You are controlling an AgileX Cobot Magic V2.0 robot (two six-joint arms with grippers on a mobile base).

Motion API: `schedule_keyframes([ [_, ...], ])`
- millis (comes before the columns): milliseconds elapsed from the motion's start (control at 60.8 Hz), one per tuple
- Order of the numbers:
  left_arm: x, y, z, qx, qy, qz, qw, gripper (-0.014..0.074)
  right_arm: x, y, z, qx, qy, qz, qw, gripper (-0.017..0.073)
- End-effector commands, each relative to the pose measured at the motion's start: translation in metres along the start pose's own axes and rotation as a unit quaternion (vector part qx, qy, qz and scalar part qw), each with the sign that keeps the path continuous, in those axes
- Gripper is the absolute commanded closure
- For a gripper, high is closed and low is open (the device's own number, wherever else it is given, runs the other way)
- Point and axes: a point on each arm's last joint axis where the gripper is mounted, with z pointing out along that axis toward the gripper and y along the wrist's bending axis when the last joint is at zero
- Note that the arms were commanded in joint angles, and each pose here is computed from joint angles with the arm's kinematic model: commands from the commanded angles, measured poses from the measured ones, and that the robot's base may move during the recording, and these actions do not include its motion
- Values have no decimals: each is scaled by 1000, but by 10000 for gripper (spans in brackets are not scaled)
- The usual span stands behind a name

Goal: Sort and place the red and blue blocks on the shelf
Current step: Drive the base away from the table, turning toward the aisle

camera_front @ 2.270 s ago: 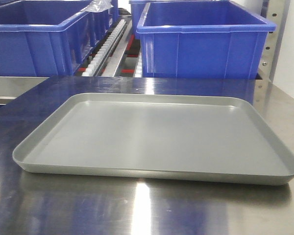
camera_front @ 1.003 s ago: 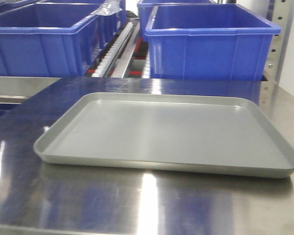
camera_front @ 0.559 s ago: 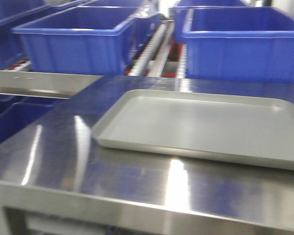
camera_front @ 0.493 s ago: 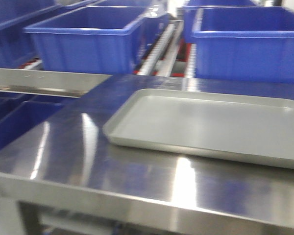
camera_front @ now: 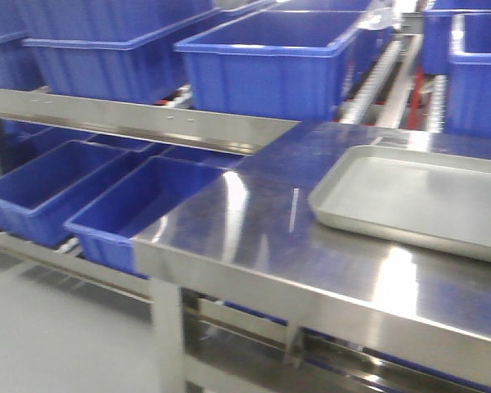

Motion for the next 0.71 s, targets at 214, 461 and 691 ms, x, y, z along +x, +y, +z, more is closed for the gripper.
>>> schedule_keyframes([
  [214,-16,-3,-4,10,-53,0,999,471,-17,2,-3,-7,-61,-10,998,502],
  [461,-16,-3,-4,10,-53,0,999,471,-17,2,-3,-7,-61,-10,998,502],
  [691,-16,-3,-4,10,-53,0,999,471,-17,2,-3,-7,-61,-10,998,502],
])
